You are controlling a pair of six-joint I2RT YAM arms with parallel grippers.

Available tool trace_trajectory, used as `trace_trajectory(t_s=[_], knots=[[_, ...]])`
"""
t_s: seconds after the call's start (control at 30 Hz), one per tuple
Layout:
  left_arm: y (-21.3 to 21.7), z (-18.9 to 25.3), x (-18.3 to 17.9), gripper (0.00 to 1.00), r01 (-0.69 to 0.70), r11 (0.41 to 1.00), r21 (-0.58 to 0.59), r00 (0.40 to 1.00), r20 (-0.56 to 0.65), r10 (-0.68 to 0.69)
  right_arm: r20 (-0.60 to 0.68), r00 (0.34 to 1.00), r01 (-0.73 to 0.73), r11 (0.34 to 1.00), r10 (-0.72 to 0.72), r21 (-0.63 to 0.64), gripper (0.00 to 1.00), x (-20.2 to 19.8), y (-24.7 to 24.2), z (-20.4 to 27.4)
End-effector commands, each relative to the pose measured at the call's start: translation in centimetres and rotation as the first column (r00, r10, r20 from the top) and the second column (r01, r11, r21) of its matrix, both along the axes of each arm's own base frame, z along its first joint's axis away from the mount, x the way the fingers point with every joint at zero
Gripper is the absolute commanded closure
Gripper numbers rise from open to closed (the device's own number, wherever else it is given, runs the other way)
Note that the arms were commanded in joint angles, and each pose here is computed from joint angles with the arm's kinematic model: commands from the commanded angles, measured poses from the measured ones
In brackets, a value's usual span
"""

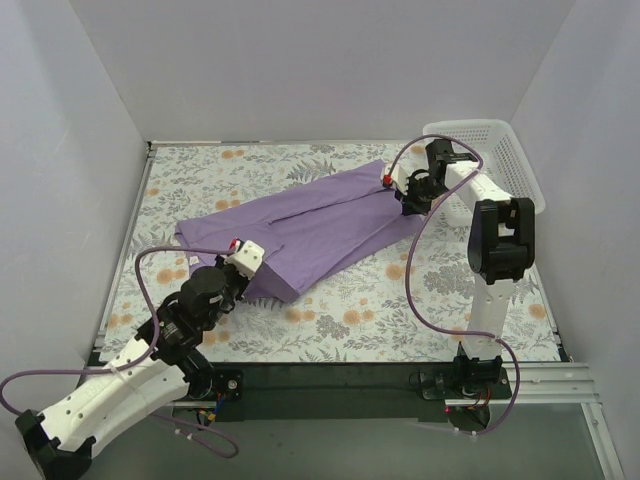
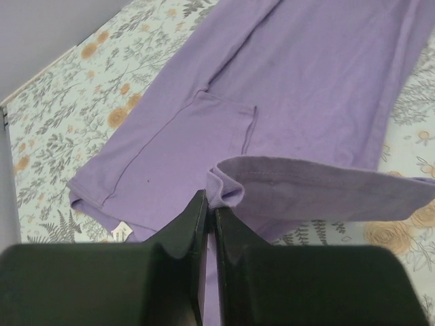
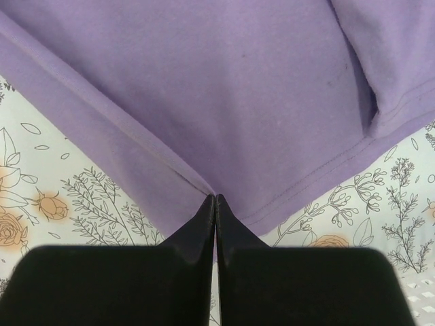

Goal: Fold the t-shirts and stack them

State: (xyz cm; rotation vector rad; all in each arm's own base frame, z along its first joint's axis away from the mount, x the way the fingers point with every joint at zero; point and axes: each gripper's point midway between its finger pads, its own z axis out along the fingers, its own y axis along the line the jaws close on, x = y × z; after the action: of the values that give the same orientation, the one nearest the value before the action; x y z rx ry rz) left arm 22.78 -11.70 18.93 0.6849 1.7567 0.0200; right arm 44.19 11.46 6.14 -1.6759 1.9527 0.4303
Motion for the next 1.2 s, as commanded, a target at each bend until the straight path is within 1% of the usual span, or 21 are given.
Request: trace_trajectory(t_s=[0.0,0.07,0.1,0.3,0.47,0.6,0.77,0.93,1.17], knots=[[0.7,2.2,1.7,1.00,-0.052,0.994,-0.092,0.997,0.044,0.057,0.019,1.000,0.022,1.000,-0.022,0.006,0.99,1.1,0.1,1.0],[1.4,2.6,2.7,1.00,-0.077,0.991,-0.110,0.996,0.036,0.082,0.016,0.999,0.028,1.000,-0.028,0.010,0.99,1.2,0.3,1.1],[1.1,2.6,2.8,1.00,-0.057,0.991,-0.125,0.998,0.027,0.061,0.018,0.999,0.031,0.999,-0.031,0.011,0.99,1.3,0.2,1.2],[1.5,1.9,4.1,1.00,-0.083,0.989,-0.122,0.997,-0.009,0.083,0.032,0.998,0.045,0.999,-0.046,0.023,0.99,2.1,0.4,1.9],[2.7,2.9,5.2,1.00,-0.124,0.982,-0.145,0.992,0.019,0.129,0.027,0.997,0.067,0.997,-0.068,0.029,0.99,2.8,0.5,1.9],[3.0,3.5,6.4,1.00,-0.135,0.979,-0.155,0.989,0.032,0.142,0.024,0.996,0.085,0.996,-0.086,0.027,0.99,3.4,0.5,1.8],[3.2,5.4,7.5,1.00,-0.128,0.974,-0.188,0.986,0.083,0.145,0.020,0.995,0.097,0.995,-0.098,0.020,0.99,3.5,0.4,1.6],[3.4,7.1,7.0,1.00,-0.109,0.971,-0.211,0.979,0.145,0.141,0.020,0.995,0.101,0.995,-0.101,0.001,0.99,3.3,0.0,1.4],[5.0,6.7,7.0,1.00,-0.177,0.964,-0.197,0.964,0.164,0.210,0.016,0.992,0.125,0.992,-0.125,-0.008,0.99,3.4,-0.6,1.3]])
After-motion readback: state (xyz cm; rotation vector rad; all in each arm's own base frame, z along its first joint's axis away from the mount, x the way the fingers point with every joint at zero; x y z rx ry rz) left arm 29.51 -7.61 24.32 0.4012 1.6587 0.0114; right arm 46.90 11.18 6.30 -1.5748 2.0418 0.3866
